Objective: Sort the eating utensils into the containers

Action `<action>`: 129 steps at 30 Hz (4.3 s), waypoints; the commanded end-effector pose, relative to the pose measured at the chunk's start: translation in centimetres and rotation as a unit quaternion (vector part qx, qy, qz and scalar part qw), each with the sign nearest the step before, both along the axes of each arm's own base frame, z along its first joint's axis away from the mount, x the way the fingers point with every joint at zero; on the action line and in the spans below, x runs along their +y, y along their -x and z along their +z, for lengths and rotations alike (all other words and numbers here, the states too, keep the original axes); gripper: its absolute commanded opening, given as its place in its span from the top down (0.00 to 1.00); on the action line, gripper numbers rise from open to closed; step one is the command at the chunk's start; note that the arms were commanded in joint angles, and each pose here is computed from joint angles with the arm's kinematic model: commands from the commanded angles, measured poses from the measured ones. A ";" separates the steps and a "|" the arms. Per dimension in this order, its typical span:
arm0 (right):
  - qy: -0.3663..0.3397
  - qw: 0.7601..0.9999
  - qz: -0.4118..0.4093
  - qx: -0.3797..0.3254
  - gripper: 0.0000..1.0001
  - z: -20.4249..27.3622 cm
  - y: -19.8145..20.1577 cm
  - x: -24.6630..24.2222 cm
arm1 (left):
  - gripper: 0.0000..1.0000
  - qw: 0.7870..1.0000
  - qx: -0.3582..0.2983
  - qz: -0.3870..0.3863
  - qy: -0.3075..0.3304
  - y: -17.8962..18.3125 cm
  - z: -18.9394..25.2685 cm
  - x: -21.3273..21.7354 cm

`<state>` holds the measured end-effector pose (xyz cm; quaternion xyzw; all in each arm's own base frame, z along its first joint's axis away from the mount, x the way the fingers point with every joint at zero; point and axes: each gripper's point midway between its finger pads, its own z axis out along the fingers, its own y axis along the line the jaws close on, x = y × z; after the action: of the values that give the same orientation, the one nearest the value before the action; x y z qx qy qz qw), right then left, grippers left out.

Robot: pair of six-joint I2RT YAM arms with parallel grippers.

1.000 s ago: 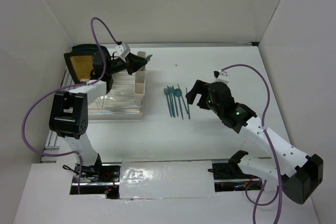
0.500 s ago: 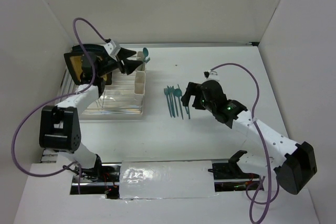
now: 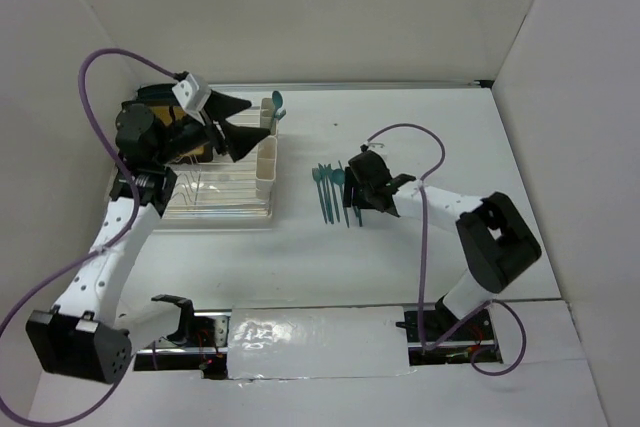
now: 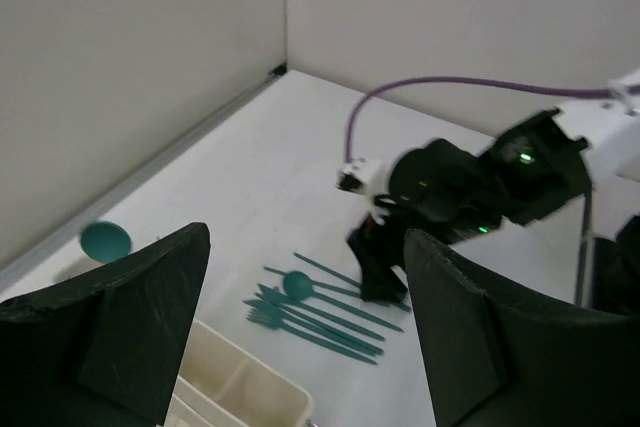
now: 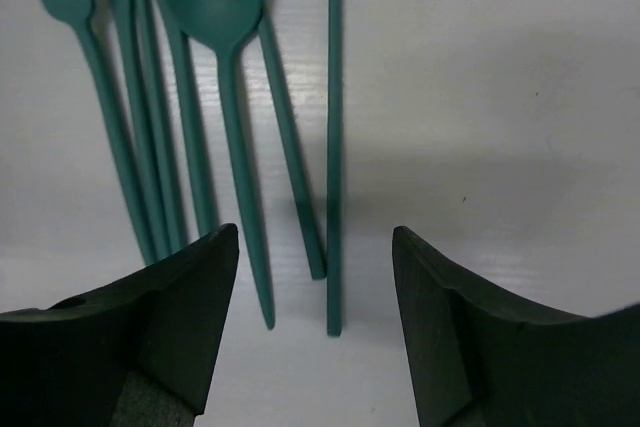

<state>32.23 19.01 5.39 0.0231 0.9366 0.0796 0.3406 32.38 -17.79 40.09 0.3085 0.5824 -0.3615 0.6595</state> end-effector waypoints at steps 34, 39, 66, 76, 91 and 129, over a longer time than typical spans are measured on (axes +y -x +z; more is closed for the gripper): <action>0.037 0.998 0.055 -0.016 0.62 -2.3 -7.3 5.0 | 0.02 0.998 0.058 0.015 -0.008 7.3 -8.2 0.5; 0.051 0.997 0.052 -0.004 0.66 -3.6 -7.5 4.8 | 0.02 0.998 0.055 0.017 -0.009 7.4 -8.1 0.6; -0.301 0.932 -0.046 -0.195 1.00 21.5 -7.5 8.2 | 0.16 0.966 0.250 0.002 -0.061 1.3 -10.8 -9.5; -0.346 0.910 -0.034 -0.227 1.00 25.5 -5.2 8.8 | 0.18 0.959 0.257 0.069 -0.094 -2.0 -12.6 -12.2; -0.364 0.907 -0.001 -0.213 1.00 25.5 -3.2 9.3 | 0.47 0.976 0.195 0.043 -0.088 -3.7 -10.0 -13.9; -0.207 0.954 -0.023 -0.216 0.00 25.8 0.8 -4.0 | 1.00 0.996 0.019 0.082 -0.008 -7.7 1.4 0.1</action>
<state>30.95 15.68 35.52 0.0989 0.7700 0.3067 0.5507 41.01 -17.66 39.28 0.2051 0.6779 -0.2939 0.6419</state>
